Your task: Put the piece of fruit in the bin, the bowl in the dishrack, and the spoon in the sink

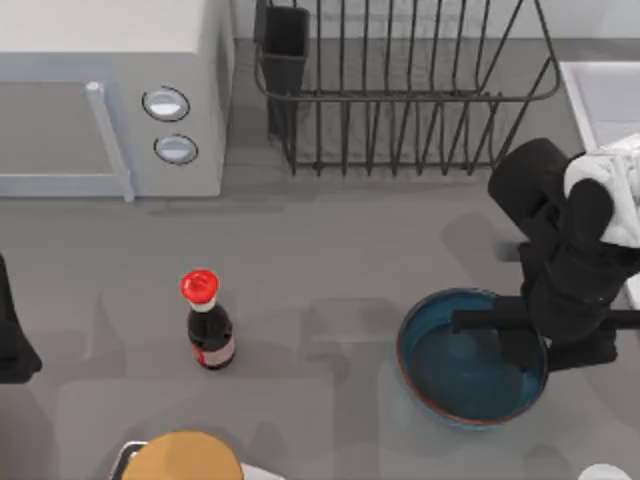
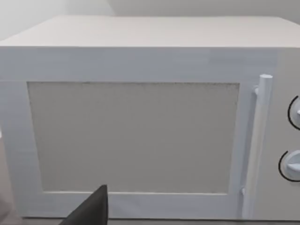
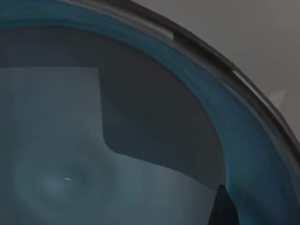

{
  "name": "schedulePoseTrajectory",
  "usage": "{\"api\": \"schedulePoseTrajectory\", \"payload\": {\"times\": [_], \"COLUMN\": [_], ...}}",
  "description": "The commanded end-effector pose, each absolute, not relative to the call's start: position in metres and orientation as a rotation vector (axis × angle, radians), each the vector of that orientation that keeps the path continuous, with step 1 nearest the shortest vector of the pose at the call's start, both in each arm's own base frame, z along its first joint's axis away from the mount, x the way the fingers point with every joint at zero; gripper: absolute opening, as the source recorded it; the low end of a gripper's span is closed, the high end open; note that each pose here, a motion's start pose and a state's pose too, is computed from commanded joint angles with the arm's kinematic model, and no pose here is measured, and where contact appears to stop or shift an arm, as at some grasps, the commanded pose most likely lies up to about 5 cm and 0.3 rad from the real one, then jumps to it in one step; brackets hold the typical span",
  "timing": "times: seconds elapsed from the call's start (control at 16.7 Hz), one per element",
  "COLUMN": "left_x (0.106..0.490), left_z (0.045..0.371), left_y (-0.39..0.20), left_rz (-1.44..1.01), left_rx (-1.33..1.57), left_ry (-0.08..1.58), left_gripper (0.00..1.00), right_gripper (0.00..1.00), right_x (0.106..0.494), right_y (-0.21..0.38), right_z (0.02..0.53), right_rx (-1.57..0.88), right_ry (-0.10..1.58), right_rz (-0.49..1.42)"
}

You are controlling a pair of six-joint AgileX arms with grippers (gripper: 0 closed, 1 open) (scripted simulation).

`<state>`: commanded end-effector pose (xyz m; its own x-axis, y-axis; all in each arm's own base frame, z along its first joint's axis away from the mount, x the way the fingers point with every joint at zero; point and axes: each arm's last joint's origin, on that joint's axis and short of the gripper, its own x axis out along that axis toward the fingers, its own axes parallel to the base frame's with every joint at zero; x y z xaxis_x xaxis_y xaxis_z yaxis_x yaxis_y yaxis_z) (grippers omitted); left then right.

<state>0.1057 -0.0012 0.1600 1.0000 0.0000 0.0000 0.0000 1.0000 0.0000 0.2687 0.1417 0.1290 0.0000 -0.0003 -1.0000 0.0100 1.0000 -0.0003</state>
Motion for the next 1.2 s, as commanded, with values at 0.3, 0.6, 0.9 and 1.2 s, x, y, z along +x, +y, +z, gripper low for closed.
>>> {"api": "schedulePoseTrajectory", "payload": {"times": [0.3,0.6,0.9,1.2], "left_x": [0.106,0.106,0.106,0.106], "left_z": [0.16,0.16,0.16,0.16], "left_y": [-0.001,-0.001,-0.001,-0.001], "left_rz": [0.0,0.0,0.0,0.0], "left_rx": [0.0,0.0,0.0,0.0], "left_ry": [0.0,0.0,0.0,0.0], "left_gripper": [1.0,1.0,1.0,1.0], "right_gripper": [0.0,0.0,0.0,0.0], "right_x": [0.269,0.269,0.275,0.27], "right_y": [0.142,0.142,0.144,0.143], "right_z": [0.129,0.13,0.16,0.217], "right_rx": [0.008,0.008,0.015,0.004], "right_ry": [1.571,1.569,1.564,1.583], "right_rz": [-0.008,-0.008,-0.011,-0.015]}}
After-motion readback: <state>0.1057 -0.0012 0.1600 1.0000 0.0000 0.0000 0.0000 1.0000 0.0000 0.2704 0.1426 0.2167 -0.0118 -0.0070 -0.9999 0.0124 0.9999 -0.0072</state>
